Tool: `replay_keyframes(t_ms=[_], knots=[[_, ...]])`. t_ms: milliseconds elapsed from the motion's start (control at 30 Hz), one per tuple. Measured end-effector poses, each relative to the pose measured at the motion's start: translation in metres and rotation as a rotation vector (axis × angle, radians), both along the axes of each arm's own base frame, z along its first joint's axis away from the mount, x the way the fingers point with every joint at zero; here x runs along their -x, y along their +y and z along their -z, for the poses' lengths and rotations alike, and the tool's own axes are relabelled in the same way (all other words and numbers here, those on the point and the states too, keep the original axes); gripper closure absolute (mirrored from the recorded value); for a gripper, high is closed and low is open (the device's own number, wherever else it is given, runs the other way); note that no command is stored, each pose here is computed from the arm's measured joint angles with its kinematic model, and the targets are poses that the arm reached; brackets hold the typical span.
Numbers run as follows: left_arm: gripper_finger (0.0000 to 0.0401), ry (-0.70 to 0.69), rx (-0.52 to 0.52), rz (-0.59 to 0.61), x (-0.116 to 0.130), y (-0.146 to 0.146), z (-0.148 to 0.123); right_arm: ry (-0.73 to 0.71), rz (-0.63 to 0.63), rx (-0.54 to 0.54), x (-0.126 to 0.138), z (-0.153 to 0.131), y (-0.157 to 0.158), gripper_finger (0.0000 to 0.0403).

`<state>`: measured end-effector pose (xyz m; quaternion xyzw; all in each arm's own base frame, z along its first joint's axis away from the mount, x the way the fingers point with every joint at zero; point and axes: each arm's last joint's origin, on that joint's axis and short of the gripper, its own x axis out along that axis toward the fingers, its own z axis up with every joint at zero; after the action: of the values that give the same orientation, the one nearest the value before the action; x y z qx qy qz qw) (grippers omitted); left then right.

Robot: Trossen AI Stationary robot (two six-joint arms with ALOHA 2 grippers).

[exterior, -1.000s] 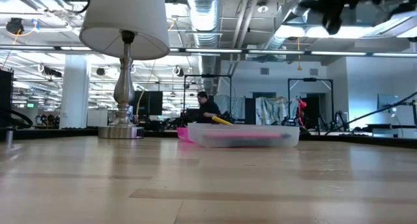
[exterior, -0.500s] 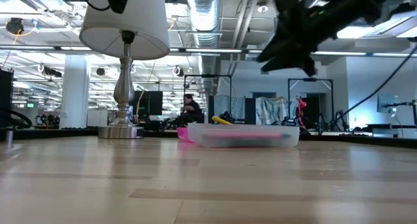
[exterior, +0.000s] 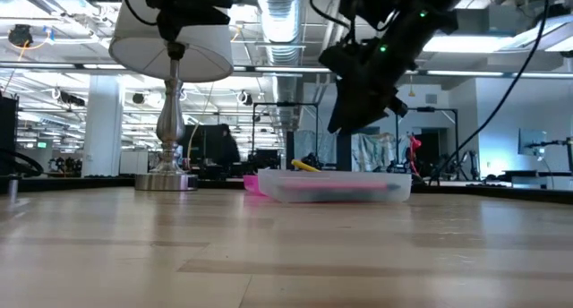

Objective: Pick & place school supplies into a supply box
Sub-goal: Close the pink supply box

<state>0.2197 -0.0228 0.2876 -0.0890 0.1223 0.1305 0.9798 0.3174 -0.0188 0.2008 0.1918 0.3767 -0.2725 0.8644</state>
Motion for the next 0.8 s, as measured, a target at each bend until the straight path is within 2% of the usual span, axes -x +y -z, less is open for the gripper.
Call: replay_keyframes(t_ms=[367,700,800], knots=[[0.0250,0.006,0.002,-0.037,0.000,0.003,0.001,0.146,0.001,-0.062,-0.027,0.015,0.001,0.0278],[0.0250,-0.007,0.015,-0.040,0.000,0.003,0.000,0.187,0.030,-0.113,-0.038,0.028,-0.004,0.0278],[0.0250,-0.011,0.024,-0.042,0.000,0.003,-0.001,0.241,0.027,-0.131,-0.034,0.035,-0.002,0.0278]])
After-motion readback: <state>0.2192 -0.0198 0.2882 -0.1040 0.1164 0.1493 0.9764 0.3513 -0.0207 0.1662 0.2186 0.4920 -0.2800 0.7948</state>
